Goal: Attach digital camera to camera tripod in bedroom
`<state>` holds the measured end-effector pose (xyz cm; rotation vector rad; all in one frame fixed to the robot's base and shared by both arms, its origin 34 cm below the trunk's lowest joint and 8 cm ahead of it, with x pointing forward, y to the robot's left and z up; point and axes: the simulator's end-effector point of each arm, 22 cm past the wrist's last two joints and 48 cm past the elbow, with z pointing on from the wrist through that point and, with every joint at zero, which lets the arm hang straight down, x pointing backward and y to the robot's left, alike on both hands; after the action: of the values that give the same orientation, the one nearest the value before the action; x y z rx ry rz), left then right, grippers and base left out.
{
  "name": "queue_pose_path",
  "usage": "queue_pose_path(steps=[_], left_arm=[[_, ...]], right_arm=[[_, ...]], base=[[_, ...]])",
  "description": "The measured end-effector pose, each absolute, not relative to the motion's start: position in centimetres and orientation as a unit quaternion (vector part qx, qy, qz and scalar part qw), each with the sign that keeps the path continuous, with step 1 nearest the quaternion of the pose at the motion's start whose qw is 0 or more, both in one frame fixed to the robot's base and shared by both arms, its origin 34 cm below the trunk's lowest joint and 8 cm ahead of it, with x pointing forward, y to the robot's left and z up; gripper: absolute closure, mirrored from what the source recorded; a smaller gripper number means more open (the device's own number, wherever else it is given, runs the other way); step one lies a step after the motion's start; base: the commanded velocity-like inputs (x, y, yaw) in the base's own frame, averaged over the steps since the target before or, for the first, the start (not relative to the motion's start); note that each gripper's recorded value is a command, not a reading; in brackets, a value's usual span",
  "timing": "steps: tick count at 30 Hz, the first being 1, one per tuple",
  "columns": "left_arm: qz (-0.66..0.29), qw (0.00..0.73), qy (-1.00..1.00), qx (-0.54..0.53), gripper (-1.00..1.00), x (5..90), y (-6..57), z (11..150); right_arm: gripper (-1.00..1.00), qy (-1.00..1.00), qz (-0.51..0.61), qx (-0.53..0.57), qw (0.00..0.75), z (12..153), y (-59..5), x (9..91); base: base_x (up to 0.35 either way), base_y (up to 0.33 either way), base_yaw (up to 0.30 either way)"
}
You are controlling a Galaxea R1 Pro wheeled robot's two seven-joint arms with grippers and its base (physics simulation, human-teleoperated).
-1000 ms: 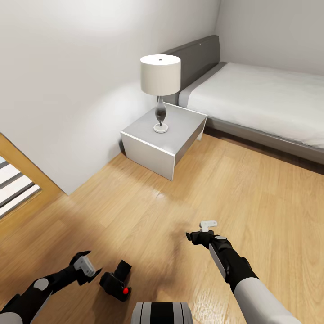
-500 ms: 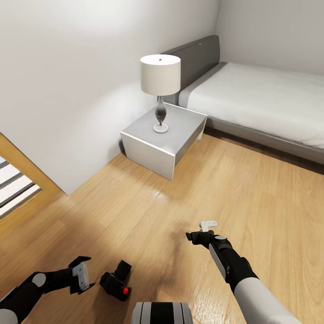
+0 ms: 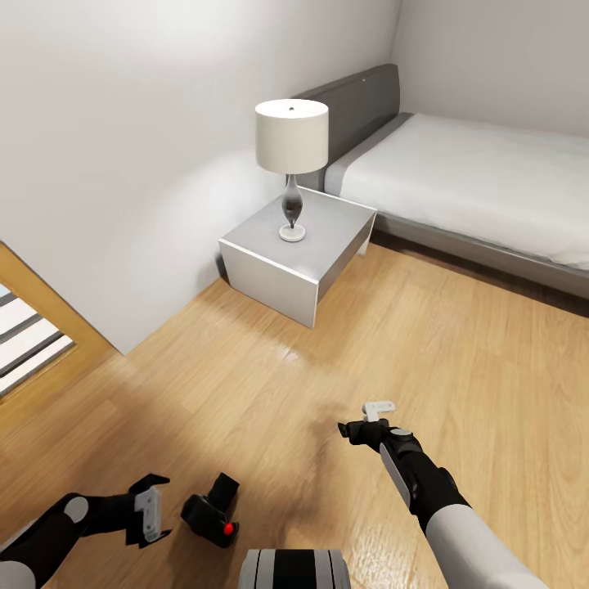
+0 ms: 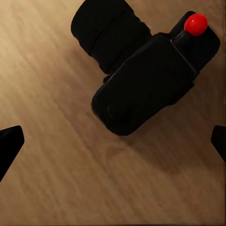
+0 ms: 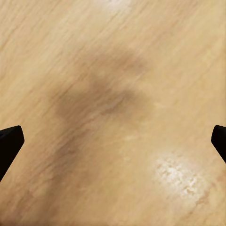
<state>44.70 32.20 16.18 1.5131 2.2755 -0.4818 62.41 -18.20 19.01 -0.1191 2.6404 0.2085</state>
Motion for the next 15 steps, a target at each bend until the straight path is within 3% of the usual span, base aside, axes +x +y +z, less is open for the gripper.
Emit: queue_pose_path(steps=[15], left_arm=[[-0.205, 0.156, 0.82, 0.511, -1.0, 41.4, 30.1, 15.0]], right_arm=[[-1.0, 0.969, 0.079, -0.042, 0.23, 18.5, -17.7, 61.5]], base=[[0.0, 0.0, 0.0]])
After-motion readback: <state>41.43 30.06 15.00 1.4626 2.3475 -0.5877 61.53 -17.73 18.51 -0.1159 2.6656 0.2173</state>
